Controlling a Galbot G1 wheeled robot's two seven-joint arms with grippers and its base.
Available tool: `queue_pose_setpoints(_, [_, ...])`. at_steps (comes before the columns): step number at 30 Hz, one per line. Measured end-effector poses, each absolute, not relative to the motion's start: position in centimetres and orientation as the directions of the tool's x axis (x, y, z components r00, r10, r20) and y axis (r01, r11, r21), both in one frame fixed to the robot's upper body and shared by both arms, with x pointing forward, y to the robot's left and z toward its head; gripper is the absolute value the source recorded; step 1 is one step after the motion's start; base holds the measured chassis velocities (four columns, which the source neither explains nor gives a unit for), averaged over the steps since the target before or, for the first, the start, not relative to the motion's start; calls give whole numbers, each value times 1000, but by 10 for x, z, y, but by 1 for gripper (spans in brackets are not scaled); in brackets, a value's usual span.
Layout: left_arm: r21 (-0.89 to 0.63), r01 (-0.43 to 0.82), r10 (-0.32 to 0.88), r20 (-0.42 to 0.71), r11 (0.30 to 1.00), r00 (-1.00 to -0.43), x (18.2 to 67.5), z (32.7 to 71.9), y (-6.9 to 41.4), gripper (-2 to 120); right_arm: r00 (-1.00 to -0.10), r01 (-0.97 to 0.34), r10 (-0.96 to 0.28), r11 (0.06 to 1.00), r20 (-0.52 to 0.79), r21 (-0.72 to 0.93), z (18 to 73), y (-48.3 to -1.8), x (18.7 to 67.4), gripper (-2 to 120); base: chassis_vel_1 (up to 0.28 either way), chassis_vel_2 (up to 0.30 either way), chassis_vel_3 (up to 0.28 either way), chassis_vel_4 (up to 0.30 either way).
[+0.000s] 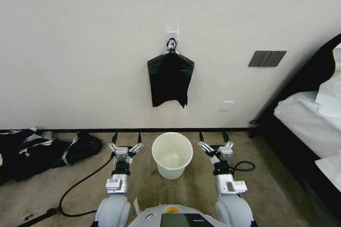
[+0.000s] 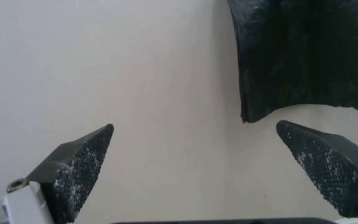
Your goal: Place a trash bag onto the trash bin.
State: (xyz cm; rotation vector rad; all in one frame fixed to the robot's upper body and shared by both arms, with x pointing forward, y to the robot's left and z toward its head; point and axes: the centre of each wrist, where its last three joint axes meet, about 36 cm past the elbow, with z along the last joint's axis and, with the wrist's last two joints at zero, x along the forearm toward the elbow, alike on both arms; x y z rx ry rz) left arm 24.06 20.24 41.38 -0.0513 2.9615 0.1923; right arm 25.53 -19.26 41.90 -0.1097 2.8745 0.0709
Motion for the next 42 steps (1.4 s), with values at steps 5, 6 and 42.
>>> queue_pose_setpoints(5, [127, -45, -22, -173, 991, -985, 237, 416, 203, 100, -953, -164, -138, 983, -269, 78, 429, -194, 278, 100, 0, 0, 0, 0])
queue_pose_setpoints(6, [127, -44, -22, -172, 991, -985, 236, 417, 203, 100, -950, -198, -165, 975, -265, 103, 432, -192, 287, 100, 0, 0, 0, 0])
queue_pose_setpoints(42, [142, -98, -72, -181, 985, -981, 214, 426, 205, 100, -802, -582, -451, 735, -391, 347, 557, -115, 523, 100, 0, 0, 0, 0])
